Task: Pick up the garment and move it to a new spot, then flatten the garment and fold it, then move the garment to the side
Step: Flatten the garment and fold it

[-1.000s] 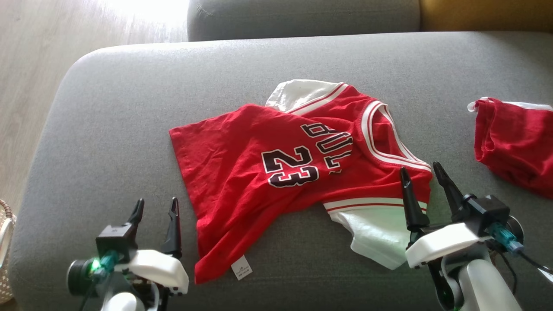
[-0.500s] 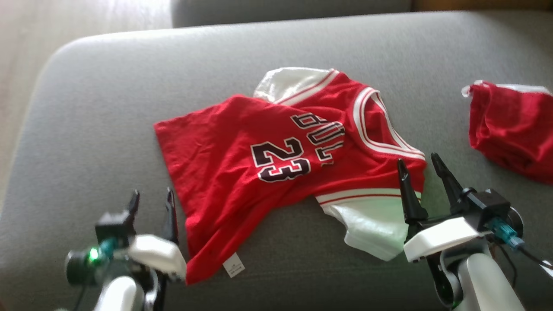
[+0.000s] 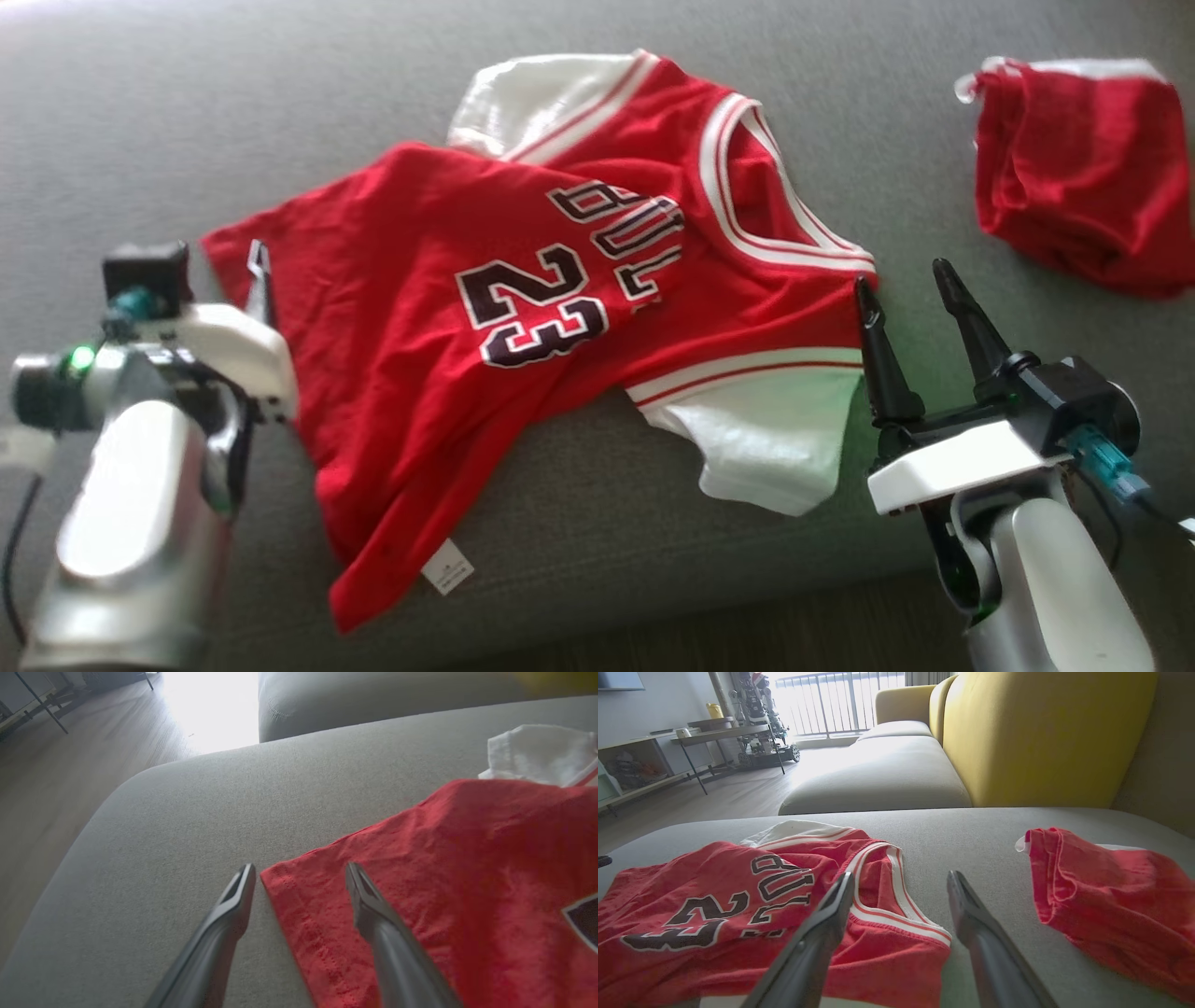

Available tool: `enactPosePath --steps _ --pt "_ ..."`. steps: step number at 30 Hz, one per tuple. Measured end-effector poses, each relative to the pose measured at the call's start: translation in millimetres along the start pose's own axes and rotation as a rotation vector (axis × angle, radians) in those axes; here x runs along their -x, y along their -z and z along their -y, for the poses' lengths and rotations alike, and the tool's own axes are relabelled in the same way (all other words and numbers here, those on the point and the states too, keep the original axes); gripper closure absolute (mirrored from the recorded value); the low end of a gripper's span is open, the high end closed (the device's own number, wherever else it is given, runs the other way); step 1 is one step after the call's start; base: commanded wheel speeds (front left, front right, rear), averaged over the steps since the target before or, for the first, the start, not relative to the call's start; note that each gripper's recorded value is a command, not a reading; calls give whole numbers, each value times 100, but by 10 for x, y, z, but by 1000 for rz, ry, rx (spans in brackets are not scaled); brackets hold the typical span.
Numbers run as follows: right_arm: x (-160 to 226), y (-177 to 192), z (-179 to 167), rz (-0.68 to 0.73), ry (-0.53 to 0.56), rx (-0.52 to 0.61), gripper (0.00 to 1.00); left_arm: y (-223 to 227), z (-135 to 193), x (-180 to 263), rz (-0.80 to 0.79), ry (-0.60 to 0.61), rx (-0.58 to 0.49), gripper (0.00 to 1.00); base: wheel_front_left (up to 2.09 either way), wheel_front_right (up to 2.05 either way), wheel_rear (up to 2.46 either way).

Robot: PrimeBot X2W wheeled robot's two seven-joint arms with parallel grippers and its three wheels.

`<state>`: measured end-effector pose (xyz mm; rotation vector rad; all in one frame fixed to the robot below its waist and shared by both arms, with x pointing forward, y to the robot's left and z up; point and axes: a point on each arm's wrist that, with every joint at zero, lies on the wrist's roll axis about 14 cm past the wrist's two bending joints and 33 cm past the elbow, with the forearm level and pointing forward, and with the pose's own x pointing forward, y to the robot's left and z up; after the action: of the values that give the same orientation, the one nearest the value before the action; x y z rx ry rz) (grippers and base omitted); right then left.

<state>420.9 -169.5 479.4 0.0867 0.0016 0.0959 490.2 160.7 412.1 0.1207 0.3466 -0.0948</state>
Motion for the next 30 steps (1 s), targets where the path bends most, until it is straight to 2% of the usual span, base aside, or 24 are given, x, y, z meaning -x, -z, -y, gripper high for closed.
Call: enactPosePath --steps 10,16,17,18,25,30 --pt "-4 174 178 -42 49 -6 0 339 -11 -390 -178 25 -115 0 0 0 0" --pt "-35 172 209 -35 57 -10 0 373 5 -479 -214 57 -158 0 0 0 0" --pt "-41 172 209 -35 56 -9 0 369 0 -498 -218 58 -167 59 0 0 0" --pt "-43 173 211 -35 57 -9 0 376 7 -511 -225 66 -174 100 0 0 0" --pt "-49 121 228 -22 60 -5 0 315 19 -545 -208 85 -205 100 0 0 0" --pt "-25 103 237 -18 63 -3 0 -41 -140 -650 -89 30 -236 100 0 0 0"
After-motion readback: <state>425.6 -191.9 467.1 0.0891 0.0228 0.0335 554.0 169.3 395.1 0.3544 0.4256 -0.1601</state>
